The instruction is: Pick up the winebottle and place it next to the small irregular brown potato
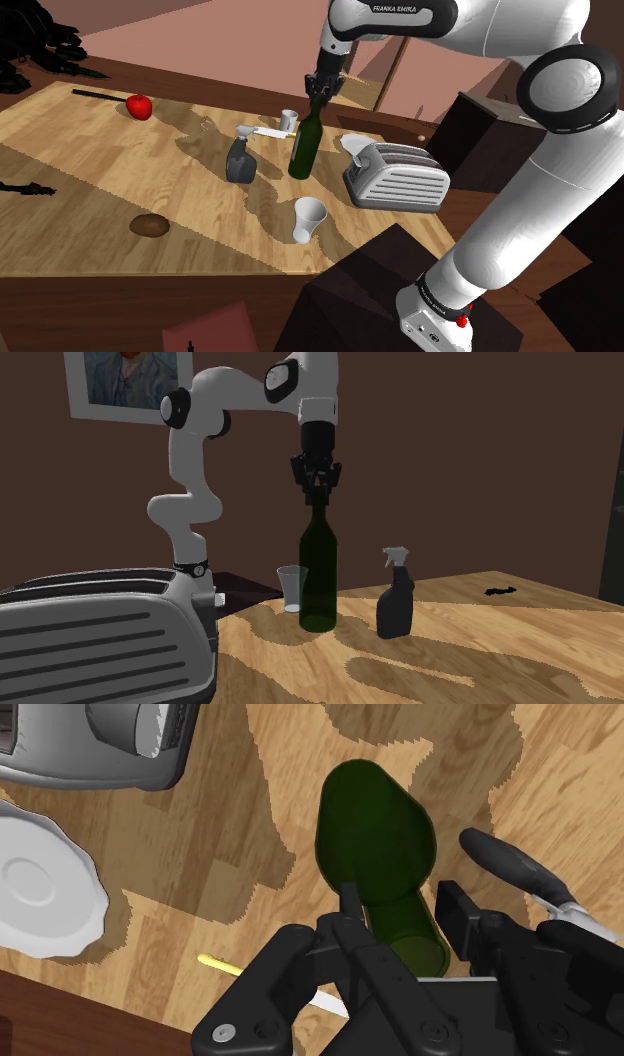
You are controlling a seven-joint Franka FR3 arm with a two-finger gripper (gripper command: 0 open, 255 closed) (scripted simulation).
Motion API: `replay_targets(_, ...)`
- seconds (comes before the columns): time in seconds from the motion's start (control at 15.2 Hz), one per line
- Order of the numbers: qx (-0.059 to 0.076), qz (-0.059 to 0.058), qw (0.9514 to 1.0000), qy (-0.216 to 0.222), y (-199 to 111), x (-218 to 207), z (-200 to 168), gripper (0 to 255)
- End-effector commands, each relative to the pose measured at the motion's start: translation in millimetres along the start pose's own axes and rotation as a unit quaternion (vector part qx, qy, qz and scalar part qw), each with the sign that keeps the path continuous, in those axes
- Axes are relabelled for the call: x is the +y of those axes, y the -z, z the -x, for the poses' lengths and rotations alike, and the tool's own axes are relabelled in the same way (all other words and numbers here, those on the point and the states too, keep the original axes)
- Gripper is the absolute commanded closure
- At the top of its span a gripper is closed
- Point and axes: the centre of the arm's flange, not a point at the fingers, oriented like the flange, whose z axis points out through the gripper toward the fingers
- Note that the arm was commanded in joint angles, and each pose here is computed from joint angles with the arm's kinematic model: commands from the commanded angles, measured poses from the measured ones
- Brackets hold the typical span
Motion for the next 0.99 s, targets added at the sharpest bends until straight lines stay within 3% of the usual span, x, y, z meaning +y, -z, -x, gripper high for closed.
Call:
replay_targets(0.0,0.0,0.0,1.0,0.0,11,1,0,255)
replay_targets(0.59,0.0,0.0,1.0,0.0,57,2,-1,255)
replay_targets(0.92,0.0,0.0,1.0,0.0,60,-63,1,255)
